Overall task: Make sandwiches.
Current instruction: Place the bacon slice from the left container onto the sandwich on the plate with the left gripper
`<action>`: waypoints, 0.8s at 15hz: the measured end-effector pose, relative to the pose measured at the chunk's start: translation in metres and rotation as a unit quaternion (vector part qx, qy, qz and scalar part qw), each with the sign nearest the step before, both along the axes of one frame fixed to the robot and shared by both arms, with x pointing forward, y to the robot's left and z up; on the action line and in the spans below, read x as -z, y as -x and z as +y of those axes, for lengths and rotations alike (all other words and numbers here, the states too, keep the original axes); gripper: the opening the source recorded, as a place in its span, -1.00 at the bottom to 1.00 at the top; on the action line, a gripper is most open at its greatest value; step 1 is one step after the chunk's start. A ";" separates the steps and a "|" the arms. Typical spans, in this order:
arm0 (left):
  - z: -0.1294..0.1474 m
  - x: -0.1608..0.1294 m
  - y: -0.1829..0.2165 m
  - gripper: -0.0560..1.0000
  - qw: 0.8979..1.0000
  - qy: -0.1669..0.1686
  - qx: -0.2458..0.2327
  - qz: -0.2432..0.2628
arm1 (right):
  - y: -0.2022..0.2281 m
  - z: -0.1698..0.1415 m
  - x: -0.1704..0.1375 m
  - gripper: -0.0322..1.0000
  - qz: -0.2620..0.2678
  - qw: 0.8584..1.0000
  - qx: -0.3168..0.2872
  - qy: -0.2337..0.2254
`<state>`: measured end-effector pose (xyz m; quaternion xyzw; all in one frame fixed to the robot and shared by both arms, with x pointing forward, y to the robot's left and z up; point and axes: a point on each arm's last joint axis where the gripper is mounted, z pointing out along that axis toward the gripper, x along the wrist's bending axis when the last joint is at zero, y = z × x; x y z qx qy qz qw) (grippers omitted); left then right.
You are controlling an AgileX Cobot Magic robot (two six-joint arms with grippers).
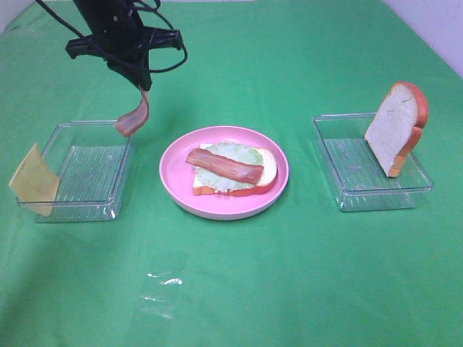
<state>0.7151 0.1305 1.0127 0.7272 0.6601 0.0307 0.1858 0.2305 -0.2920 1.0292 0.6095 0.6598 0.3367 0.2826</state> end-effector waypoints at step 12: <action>-0.109 -0.051 0.051 -0.89 0.986 0.118 0.112 -0.029 | 0.000 0.000 0.000 0.87 0.000 1.000 0.000 0.000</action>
